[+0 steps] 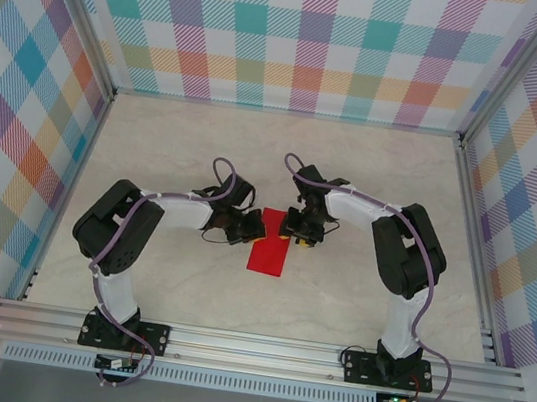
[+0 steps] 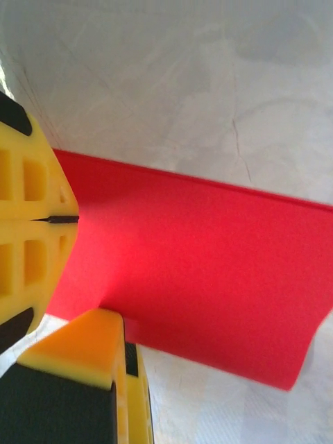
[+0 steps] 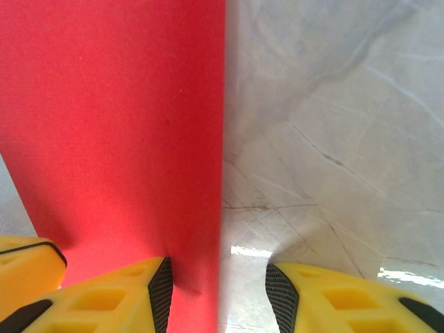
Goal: Fold a paper plane with a square sheet of paper (pick it up from the middle)
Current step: Hold the square sheet of paper at the center of the table.
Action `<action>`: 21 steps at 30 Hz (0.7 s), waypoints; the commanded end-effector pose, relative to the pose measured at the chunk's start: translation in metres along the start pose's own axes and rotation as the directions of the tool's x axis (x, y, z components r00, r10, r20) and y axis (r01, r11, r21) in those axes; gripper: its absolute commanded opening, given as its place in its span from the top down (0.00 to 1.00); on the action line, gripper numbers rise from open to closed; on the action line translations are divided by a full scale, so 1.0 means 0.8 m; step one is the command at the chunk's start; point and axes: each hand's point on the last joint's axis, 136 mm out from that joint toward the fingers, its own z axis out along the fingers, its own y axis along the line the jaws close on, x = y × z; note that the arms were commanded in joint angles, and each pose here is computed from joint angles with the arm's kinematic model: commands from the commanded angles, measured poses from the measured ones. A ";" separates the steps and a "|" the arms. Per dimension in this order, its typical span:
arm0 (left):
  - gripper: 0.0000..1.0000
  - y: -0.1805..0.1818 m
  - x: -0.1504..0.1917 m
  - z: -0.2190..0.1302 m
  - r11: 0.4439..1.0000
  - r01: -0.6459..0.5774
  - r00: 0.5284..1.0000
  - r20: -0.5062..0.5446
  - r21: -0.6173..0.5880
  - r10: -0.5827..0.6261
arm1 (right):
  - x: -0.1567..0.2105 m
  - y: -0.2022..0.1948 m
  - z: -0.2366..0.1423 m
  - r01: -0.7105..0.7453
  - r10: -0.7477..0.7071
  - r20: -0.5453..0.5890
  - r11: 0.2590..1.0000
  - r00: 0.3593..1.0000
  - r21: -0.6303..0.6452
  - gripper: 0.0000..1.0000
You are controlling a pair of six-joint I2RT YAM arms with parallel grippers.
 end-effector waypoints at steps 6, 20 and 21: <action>1.00 0.032 0.020 0.013 0.994 0.010 0.999 -0.052 -0.108 -0.015 | 0.026 -0.036 0.068 0.001 0.007 -0.100 0.997 0.995 0.081 0.54; 1.00 0.077 0.037 0.018 0.973 0.041 0.996 -0.068 -0.227 -0.058 | -0.005 0.043 -0.074 0.079 -0.054 0.180 0.988 0.982 -0.136 0.42; 1.00 0.077 0.037 0.018 0.973 0.041 0.996 -0.068 -0.228 -0.058 | -0.002 0.045 -0.081 0.082 -0.052 0.195 0.985 0.980 -0.153 0.42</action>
